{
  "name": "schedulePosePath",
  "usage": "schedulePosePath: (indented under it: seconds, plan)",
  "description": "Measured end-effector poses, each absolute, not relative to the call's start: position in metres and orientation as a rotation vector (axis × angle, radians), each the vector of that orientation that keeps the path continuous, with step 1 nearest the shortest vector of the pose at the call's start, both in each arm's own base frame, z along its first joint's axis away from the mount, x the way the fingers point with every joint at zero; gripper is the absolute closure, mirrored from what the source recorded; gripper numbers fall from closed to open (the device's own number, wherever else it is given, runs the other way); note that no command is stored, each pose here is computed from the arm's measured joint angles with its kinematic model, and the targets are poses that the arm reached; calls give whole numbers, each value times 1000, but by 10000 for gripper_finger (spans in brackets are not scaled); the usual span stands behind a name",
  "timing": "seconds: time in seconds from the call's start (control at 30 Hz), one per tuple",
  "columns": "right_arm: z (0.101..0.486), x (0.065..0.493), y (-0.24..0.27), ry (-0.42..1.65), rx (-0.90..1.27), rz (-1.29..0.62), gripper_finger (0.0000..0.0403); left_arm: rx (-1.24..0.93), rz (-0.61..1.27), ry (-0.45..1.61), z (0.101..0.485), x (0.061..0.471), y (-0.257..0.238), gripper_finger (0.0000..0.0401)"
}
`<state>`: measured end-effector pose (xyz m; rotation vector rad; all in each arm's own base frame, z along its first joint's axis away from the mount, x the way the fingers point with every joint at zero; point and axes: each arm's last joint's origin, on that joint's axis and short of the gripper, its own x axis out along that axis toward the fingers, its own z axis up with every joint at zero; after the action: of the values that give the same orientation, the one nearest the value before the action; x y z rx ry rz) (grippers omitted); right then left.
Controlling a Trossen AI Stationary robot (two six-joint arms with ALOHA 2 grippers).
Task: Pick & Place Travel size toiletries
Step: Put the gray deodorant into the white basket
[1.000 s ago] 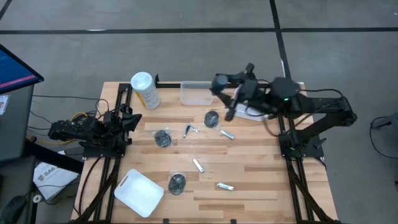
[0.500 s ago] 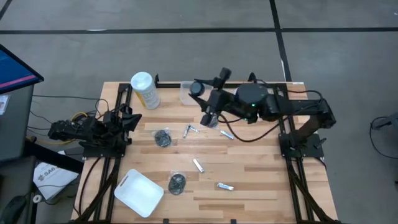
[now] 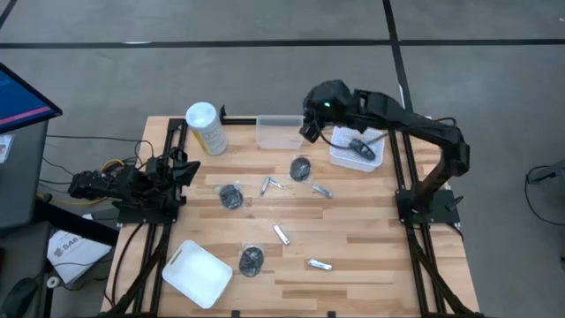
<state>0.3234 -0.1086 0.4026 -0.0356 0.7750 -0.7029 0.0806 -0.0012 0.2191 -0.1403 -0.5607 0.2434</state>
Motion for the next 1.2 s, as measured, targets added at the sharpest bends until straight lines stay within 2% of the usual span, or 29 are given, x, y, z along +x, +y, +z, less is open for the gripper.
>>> schedulePosePath:
  seconds: [0.1,0.27,0.47,0.6,1.2]
  plan:
    - [357,310,-136,996,69,-732,203,-140,243,-560,219,81,-1,399]
    - [277,281,-165,1252,193,-750,203,-143,241,-561,219,81,-1,399]
    - [211,242,-178,1413,324,-731,203,-142,239,-561,219,81,-1,399]
    - [197,230,-186,1408,365,-741,203,-143,239,-561,219,81,-1,399]
    - [197,228,-194,1350,416,-740,179,-145,242,-568,220,80,-1,399]
